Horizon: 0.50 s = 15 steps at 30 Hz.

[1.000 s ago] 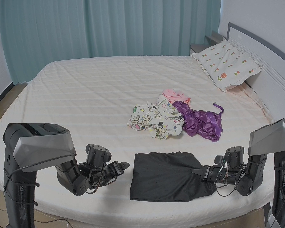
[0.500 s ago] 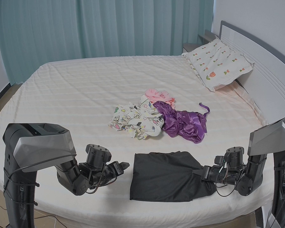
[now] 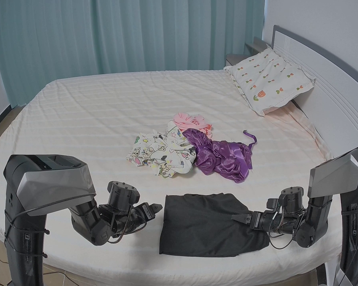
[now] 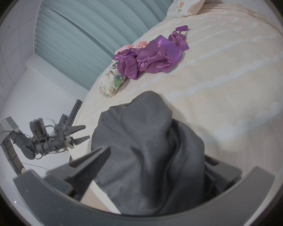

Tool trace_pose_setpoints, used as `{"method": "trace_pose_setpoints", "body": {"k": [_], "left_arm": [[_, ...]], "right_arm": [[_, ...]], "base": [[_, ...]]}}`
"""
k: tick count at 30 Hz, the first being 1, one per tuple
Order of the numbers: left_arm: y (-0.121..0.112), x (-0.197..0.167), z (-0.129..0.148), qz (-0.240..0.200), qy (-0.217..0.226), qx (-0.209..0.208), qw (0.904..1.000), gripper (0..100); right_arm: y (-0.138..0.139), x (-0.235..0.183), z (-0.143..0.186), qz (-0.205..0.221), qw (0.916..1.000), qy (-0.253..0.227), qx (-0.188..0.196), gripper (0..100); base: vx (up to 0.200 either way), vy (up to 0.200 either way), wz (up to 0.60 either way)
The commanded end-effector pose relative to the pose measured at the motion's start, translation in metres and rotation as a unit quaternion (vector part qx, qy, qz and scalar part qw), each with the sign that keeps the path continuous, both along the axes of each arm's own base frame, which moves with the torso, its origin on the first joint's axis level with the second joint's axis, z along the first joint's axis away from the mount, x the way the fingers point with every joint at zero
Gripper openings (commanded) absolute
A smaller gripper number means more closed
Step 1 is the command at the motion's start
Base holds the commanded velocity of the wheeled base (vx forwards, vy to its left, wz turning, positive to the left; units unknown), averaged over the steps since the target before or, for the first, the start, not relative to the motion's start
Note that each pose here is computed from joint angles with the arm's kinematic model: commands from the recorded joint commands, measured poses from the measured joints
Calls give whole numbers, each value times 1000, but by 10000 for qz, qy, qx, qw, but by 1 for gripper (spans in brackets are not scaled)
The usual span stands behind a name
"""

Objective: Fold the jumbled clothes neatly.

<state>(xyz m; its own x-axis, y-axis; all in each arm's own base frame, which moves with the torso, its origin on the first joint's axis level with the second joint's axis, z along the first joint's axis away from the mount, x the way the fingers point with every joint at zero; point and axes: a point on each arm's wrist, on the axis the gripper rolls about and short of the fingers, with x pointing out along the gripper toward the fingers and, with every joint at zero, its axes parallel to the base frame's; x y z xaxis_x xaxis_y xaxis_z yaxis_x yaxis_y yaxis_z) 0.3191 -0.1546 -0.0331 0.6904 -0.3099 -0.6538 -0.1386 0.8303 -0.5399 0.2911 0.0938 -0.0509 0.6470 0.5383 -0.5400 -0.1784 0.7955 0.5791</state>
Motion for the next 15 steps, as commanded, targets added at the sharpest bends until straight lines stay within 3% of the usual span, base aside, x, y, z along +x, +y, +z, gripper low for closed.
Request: {"method": "trace_pose_setpoints", "body": {"k": [1,6,15], "left_arm": [[-1,0,-1,-3,5,-5,10000,100],[-1,0,-1,-2,7,8,10000,100],[-1,1,-2,-2,14,12,10000,100]], "right_arm": [[-10,6,2,-190,9998,-83,8,100],[-27,25,-6,-523,9986,17,-13,100],[-25,33,-8,-742,9970,151,-183,100]], "base": [[0,0,0],[0,0,0],[0,0,0]]}}
